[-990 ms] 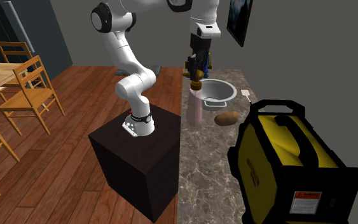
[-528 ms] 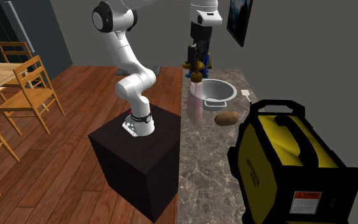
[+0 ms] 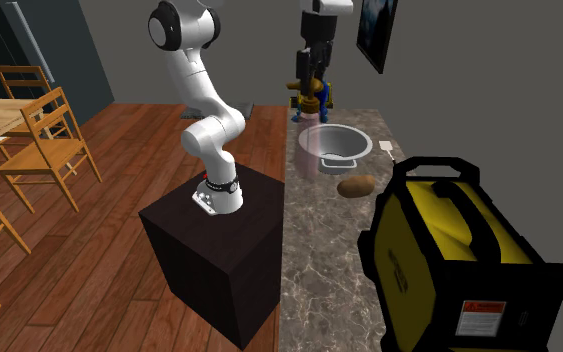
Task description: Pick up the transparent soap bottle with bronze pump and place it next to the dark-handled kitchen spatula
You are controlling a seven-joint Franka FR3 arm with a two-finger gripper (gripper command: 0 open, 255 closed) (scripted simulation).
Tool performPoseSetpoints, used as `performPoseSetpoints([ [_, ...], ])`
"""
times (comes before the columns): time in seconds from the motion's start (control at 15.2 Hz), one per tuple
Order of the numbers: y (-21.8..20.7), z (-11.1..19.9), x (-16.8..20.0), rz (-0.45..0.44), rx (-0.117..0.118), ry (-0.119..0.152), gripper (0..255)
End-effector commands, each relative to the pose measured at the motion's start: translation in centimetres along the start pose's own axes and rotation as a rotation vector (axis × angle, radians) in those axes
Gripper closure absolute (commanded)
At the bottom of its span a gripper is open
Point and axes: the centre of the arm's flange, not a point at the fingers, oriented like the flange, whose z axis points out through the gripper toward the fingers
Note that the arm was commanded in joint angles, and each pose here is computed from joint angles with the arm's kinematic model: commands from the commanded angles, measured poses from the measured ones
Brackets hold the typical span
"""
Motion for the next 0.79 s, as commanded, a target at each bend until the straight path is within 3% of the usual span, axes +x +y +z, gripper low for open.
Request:
performPoseSetpoints([
  [0.0,0.1,-1.0,0.0,0.0,0.0,0.0,255],
  [0.73,0.1,-6.8,-0.3,0.0,0.0,0.0,255],
])
